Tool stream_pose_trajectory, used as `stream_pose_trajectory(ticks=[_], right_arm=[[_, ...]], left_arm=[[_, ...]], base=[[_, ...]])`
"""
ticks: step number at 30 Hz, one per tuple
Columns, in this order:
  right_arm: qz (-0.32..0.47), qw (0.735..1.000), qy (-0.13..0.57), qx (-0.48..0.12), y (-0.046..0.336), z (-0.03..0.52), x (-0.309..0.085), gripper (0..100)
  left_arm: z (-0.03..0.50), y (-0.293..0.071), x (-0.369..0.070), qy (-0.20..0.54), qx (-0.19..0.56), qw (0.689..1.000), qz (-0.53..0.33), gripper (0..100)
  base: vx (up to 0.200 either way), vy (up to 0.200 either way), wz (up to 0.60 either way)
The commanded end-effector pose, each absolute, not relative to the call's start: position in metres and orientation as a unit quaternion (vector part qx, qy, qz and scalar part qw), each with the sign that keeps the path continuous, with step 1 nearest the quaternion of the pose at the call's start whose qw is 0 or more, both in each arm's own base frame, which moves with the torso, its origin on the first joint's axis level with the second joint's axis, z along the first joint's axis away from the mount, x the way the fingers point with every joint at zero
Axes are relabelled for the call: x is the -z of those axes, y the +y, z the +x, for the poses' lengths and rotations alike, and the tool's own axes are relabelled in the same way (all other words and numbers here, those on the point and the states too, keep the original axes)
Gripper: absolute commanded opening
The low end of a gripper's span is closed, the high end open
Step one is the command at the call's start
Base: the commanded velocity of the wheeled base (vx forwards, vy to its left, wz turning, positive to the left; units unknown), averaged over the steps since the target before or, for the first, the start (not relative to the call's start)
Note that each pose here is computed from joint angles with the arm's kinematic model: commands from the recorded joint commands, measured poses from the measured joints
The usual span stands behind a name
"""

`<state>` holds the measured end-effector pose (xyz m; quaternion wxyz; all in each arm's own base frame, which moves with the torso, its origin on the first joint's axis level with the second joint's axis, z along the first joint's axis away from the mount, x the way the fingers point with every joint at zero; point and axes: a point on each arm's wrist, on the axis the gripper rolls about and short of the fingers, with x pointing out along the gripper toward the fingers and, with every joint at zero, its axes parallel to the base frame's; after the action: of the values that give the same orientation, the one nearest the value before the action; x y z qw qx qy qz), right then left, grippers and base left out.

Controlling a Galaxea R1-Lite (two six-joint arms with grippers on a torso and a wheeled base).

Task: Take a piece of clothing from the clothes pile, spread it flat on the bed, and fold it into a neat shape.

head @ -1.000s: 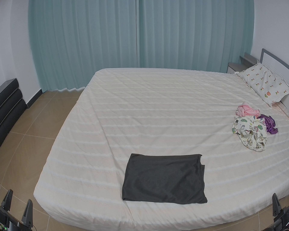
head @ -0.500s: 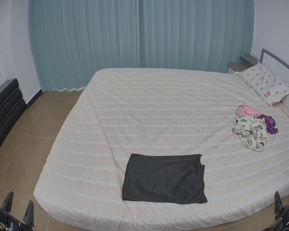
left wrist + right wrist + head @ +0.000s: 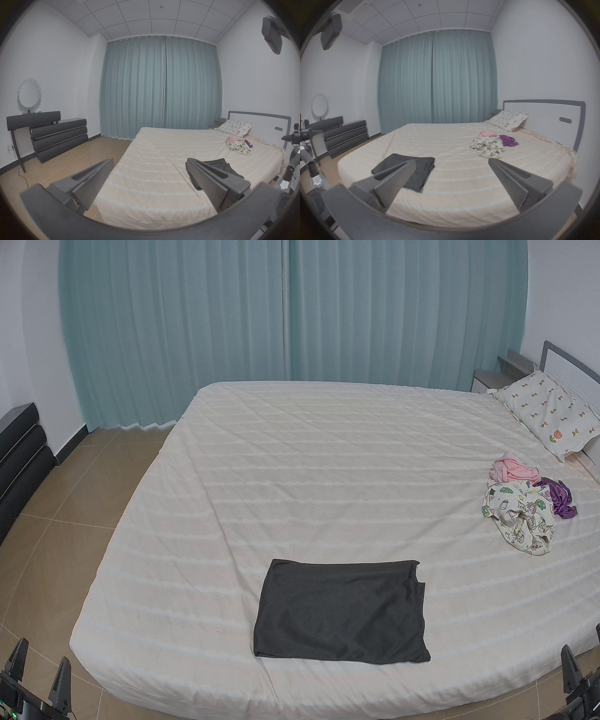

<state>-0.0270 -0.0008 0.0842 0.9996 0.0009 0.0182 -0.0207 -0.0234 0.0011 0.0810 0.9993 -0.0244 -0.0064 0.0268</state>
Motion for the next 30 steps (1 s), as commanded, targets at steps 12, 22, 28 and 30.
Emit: stream_pose_trajectory(ticks=[12,22,28,30], right_arm=[[0.012,0.999,-0.036,-0.038,0.0017,-0.0231,-0.0830,100],[0.011,0.999,-0.014,-0.039,0.0017,-0.0240,-0.0813,100],[0.010,0.999,-0.013,-0.041,0.0018,-0.0240,-0.0812,100],[0.010,0.999,-0.015,-0.044,0.0020,-0.0240,-0.0815,100]], left_arm=[[-0.0225,0.0010,-0.0765,-0.001,-0.026,0.999,-0.021,100],[-0.0225,0.0010,-0.0765,-0.001,-0.026,0.999,-0.021,100],[-0.0225,0.0010,-0.0765,-0.001,-0.026,0.999,-0.021,100],[-0.0225,0.0010,-0.0765,-0.001,-0.026,0.999,-0.021,100]], base=[[0.000,0.000,0.00],[0.000,0.000,0.00],[0.000,0.000,0.00],[0.000,0.000,0.00]])
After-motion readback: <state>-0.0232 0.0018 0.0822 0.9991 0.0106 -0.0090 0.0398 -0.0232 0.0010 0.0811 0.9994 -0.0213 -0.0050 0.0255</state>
